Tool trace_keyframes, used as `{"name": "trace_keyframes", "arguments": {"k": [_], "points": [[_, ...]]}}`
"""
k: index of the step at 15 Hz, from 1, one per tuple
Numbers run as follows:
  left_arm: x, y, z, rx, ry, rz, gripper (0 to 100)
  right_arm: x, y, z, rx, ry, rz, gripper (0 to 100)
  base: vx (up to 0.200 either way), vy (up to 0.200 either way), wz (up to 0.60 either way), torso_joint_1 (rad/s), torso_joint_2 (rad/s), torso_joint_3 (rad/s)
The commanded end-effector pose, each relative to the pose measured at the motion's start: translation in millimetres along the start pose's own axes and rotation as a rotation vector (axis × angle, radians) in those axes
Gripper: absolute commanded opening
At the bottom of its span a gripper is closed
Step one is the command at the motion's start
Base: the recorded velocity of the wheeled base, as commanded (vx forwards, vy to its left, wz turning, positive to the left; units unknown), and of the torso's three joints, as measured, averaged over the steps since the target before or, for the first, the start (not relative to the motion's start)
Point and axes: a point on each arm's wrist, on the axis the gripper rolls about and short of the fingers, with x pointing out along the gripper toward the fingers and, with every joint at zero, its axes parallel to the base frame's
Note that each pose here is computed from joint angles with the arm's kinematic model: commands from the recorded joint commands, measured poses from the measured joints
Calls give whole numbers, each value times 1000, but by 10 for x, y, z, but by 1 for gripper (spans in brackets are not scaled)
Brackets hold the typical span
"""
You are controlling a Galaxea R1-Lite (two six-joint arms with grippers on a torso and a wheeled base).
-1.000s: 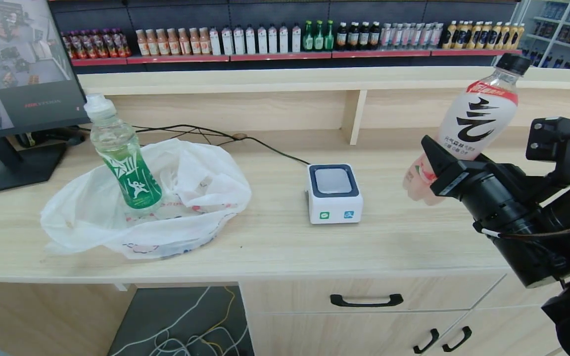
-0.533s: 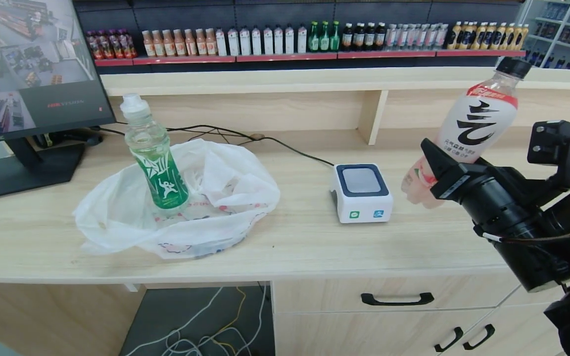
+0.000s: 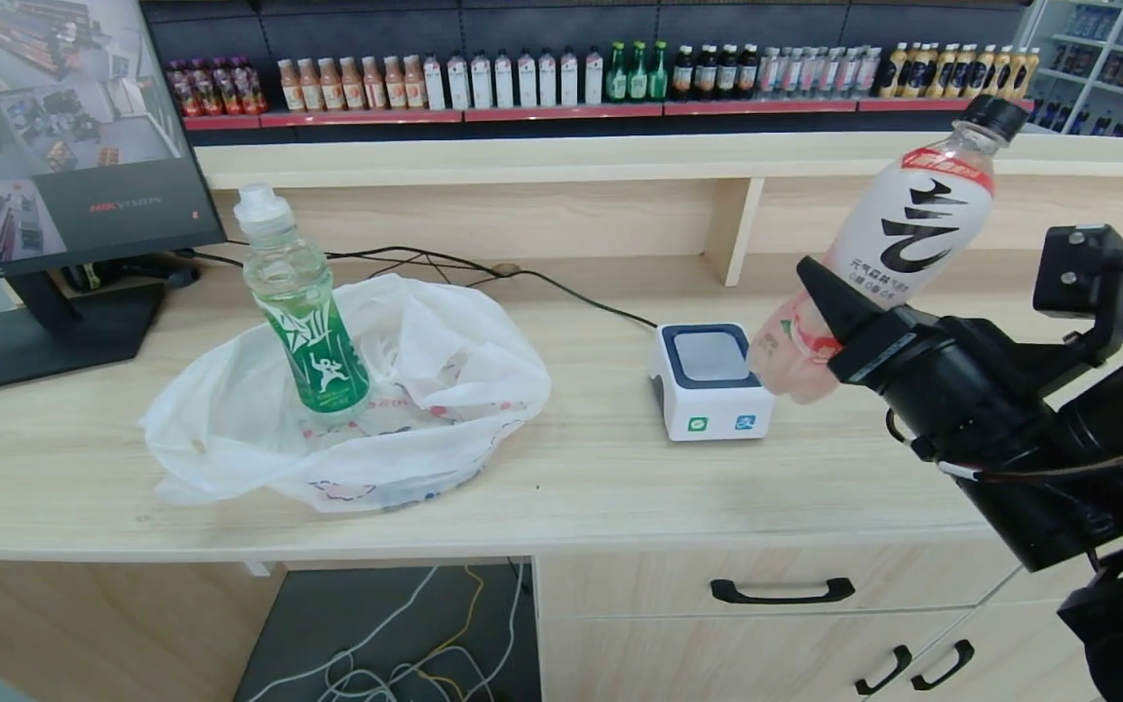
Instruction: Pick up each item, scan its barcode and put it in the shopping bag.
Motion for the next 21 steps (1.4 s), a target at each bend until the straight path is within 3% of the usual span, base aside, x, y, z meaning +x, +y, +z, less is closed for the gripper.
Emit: {"name": "trace_keyframes", "arguments": {"k": [1,8,12,15,21], "points": [[0,0,0,0,0,0,100,100,32,-53,33,-5,10,0,0,0,0,0,0,0],[0,0,0,0,0,0,100,414,263,-239,345,-17,58,0,0,0,0,0,0,0],[0,0,0,0,0,0,100,651,340,-219,565,-39,-81,0,0,0,0,0,0,0],[0,0,0,0,0,0,100,739,364,-189,635,-35,-102,0,0,0,0,0,0,0],[0,0,0,0,0,0,100,782,122,-439,711,3,-195,0,0,0,0,0,0,0]]}}
